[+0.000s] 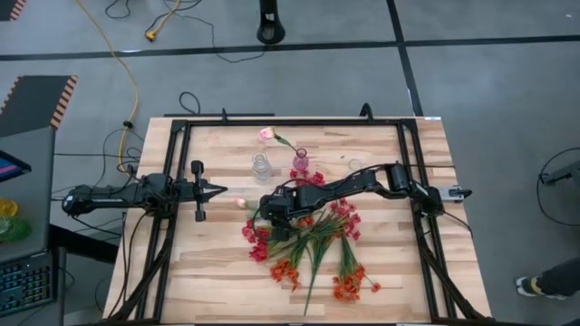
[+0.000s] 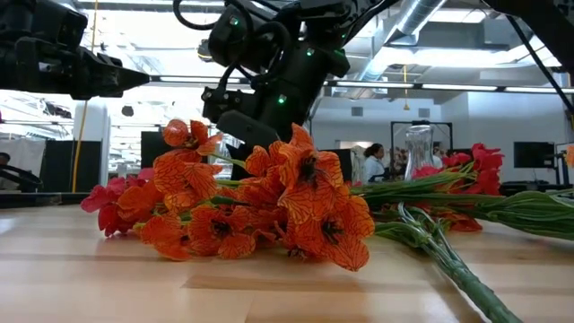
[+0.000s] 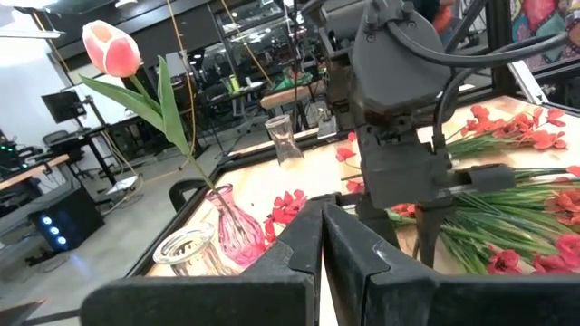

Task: Sort flowers into vase by color
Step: Put the left pink flower into the purple vase, then put the right red flowers into the left transparent vase

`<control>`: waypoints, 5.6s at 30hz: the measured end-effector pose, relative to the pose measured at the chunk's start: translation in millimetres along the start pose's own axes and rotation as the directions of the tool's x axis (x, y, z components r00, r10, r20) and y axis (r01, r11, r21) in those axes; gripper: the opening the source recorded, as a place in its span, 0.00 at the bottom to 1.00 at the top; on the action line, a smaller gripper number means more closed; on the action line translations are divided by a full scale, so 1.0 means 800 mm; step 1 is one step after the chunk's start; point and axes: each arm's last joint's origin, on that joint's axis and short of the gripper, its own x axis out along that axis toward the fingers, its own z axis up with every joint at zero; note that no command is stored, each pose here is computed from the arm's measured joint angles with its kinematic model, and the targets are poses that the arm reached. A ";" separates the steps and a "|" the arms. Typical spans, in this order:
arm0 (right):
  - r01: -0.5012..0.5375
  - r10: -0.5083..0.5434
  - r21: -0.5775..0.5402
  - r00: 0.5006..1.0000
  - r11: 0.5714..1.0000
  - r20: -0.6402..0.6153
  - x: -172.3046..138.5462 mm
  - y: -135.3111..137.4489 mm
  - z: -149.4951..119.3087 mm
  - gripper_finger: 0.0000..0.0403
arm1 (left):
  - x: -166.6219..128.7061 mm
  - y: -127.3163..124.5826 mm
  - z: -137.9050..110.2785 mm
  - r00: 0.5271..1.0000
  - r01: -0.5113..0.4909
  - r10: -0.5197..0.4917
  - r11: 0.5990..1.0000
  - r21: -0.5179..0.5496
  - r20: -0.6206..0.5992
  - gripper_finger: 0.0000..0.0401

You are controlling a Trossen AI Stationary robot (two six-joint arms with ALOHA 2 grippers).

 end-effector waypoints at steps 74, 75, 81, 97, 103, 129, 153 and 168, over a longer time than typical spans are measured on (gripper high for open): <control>0.182 -0.130 0.133 -0.032 0.974 0.991 -0.194 -0.189 -0.088 0.07 | 0.000 0.001 0.000 1.000 -0.030 0.030 0.999 0.013 -0.004 0.00; 0.184 -0.135 0.138 -0.026 0.973 0.990 -0.190 -0.192 -0.086 0.07 | 0.000 0.001 0.000 1.000 -0.030 0.030 0.999 0.013 -0.005 0.00; 0.198 -0.163 0.162 -0.014 0.967 0.987 -0.178 -0.208 -0.083 0.07 | 0.000 0.001 0.000 1.000 -0.030 0.031 0.999 0.012 -0.005 0.00; 0.200 -0.188 0.179 0.027 0.963 0.982 -0.165 -0.218 -0.088 0.08 | 0.000 0.001 0.000 1.000 -0.030 0.030 0.999 0.010 -0.005 0.00; 0.174 -0.197 0.182 0.076 0.968 0.977 -0.158 -0.219 -0.088 0.08 | 0.000 0.001 0.000 1.000 -0.030 0.030 0.999 0.010 -0.005 0.00; 0.185 -0.254 0.239 0.065 0.953 0.965 -0.159 -0.221 -0.089 0.13 | 0.000 0.001 0.000 1.000 -0.030 0.030 0.999 0.011 -0.005 0.00; 0.187 -0.270 0.239 0.166 0.953 0.948 -0.153 -0.223 -0.089 0.51 | 0.000 0.001 0.000 1.000 -0.030 0.030 0.999 0.011 -0.005 0.00; 0.283 -0.309 0.171 0.569 0.944 0.762 -0.240 -0.204 -0.107 0.53 | 0.000 0.001 0.000 1.000 -0.030 0.030 1.000 0.009 -0.005 0.00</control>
